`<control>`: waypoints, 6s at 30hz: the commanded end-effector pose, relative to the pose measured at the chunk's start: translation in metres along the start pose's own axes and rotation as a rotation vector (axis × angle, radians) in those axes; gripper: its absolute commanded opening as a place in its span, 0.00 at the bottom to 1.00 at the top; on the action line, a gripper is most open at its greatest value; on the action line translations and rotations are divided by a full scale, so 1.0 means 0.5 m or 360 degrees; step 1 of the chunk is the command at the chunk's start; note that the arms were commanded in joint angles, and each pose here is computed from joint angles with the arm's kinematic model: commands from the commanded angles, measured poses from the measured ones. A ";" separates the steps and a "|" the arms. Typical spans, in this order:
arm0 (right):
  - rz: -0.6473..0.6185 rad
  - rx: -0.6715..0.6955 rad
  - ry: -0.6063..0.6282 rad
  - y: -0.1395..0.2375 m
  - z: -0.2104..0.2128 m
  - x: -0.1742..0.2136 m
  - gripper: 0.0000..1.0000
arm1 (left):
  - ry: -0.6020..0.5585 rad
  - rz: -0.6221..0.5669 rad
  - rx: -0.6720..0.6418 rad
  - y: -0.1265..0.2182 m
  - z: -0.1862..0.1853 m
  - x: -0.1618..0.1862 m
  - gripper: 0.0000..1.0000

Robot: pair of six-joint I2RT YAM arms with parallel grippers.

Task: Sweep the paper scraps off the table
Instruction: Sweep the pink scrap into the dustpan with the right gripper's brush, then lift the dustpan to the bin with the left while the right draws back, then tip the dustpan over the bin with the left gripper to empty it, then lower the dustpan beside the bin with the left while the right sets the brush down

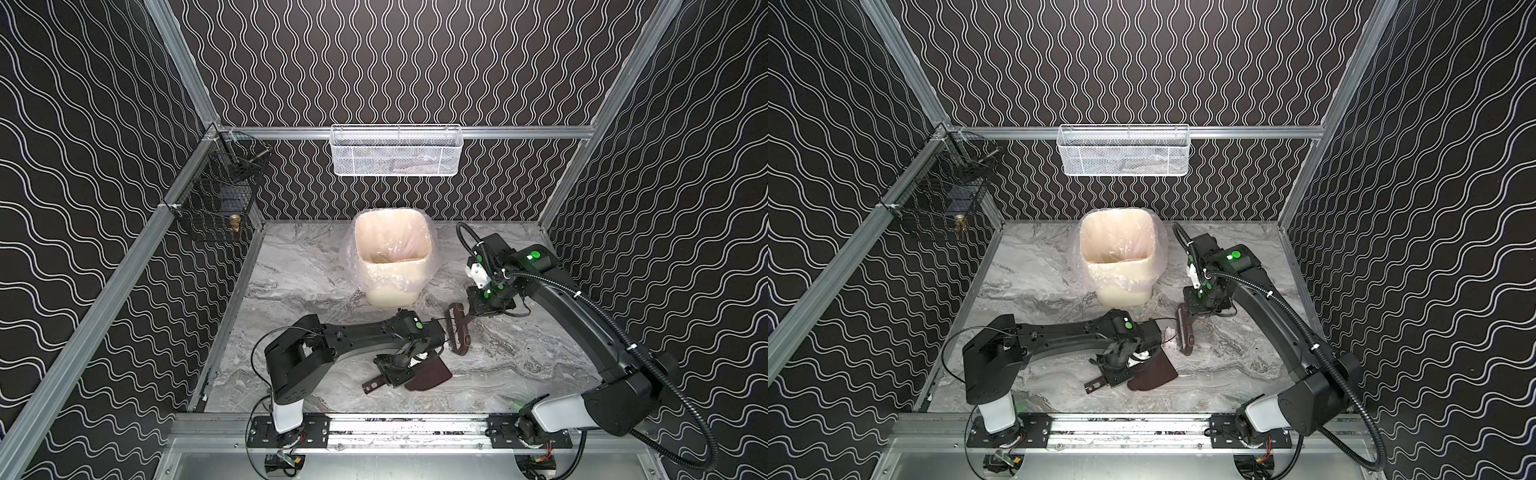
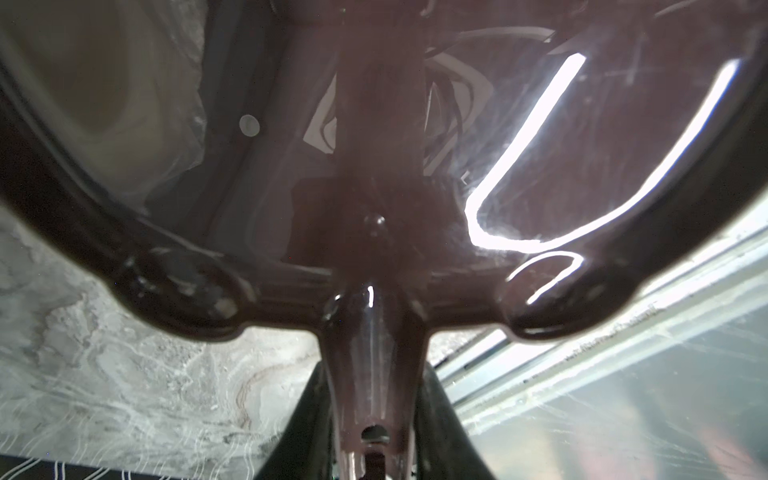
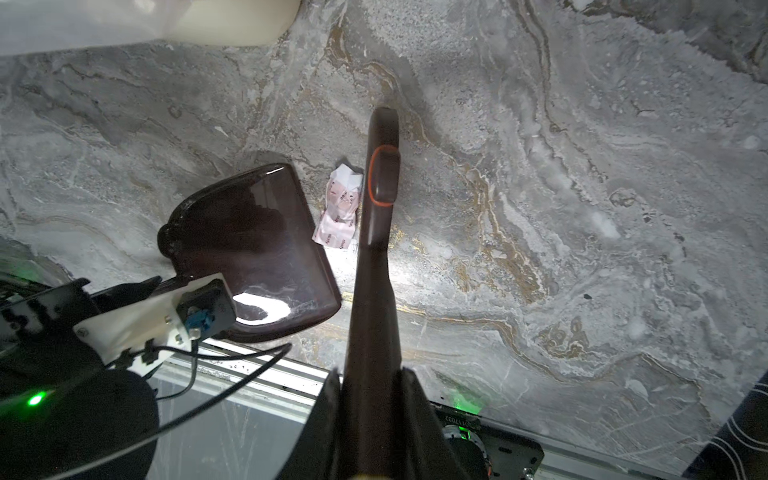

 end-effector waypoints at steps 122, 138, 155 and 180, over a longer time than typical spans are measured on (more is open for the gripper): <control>-0.0265 -0.0416 -0.0519 0.120 -0.110 0.096 0.00 | 0.0197 -0.0030 -0.1903 0.548 0.463 0.053 0.00; -0.0295 -0.0373 -0.0531 0.127 -0.110 0.113 0.00 | 0.0139 -0.0012 -0.2012 0.559 0.450 0.046 0.00; -0.0744 -0.0372 -0.0619 0.142 -0.139 0.011 0.00 | 0.0954 -0.0735 -0.1158 0.535 0.436 0.173 0.00; -0.1249 -0.0444 -0.1258 -0.016 -0.318 -0.049 0.00 | 0.1717 -0.0827 -0.0002 0.154 0.451 0.244 0.00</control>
Point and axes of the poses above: each gripper's point midway between its finger pads, its own y axis back along the fingers, its own z axis along the line the jaws close on, x = y × z, the point moved 4 cm from there along y, back along the fingers, and after that the axes turned 5 degrees about y, right-handed, at the moved point
